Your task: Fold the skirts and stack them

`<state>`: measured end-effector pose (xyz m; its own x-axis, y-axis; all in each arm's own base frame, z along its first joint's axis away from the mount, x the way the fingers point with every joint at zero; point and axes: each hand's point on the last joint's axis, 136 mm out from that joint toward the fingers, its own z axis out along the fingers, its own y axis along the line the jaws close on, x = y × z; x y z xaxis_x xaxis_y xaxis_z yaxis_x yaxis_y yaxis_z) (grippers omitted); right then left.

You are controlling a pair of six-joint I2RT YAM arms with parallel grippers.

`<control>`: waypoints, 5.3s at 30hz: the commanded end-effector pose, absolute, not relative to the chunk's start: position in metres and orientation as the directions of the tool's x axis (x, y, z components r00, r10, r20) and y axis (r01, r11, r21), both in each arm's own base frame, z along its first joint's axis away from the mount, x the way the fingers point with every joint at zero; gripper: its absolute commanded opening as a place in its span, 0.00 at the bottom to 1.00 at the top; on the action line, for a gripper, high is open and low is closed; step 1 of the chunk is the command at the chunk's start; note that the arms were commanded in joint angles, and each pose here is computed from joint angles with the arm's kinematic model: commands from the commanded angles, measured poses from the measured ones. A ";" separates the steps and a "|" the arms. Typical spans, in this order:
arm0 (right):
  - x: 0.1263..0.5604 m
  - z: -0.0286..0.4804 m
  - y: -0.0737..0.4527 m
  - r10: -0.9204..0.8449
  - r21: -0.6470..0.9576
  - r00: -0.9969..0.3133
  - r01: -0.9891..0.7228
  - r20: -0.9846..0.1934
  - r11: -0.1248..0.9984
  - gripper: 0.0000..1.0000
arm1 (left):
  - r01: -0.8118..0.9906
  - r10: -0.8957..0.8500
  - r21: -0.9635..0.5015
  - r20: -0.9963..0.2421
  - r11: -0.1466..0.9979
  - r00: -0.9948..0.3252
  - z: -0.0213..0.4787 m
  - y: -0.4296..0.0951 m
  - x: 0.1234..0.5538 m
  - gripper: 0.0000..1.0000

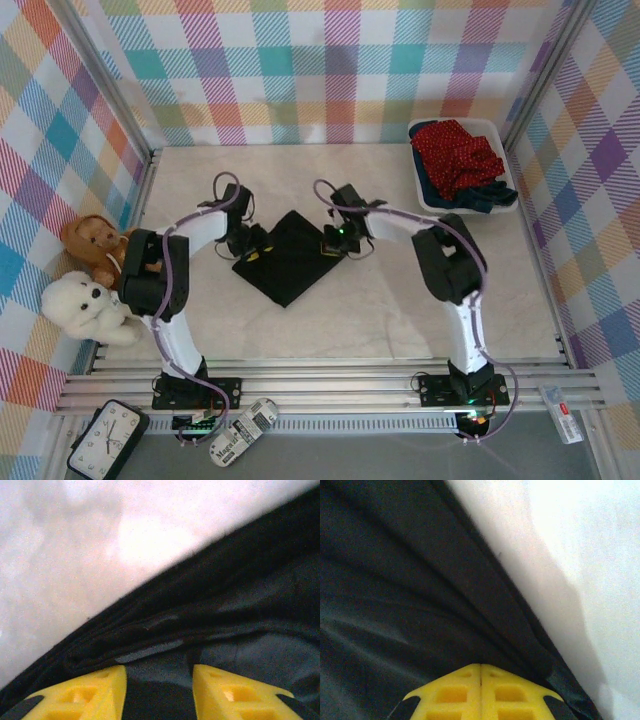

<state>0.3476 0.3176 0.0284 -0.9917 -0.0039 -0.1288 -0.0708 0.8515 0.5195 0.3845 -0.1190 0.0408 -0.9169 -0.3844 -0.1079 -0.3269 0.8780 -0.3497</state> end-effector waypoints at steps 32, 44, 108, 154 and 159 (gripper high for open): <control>0.403 0.085 0.375 -0.386 0.524 -0.766 -0.637 -0.514 0.565 0.09 | -0.428 -0.500 -0.575 0.038 0.698 -0.865 0.079 -0.178 0.348 0.60; 0.438 0.074 0.382 -0.291 0.517 -0.803 -0.567 -0.520 0.642 0.00 | -0.552 -0.581 -0.316 0.004 0.772 -0.814 0.003 -0.114 0.325 0.93; 0.385 0.113 0.367 0.037 0.722 -0.944 -0.226 -0.329 0.654 0.99 | -0.413 -0.461 -0.319 -0.087 0.853 -0.883 0.039 -0.087 0.348 0.04; 0.381 0.204 0.154 0.314 0.454 -0.743 0.014 -0.591 0.891 0.99 | -0.524 -0.472 0.145 -0.286 0.839 -0.834 0.111 0.108 0.492 0.40; 0.376 0.205 0.114 0.311 0.368 -0.715 0.080 -0.626 0.926 0.99 | -0.544 -0.501 0.054 -0.321 0.837 -0.804 0.135 0.094 0.491 0.77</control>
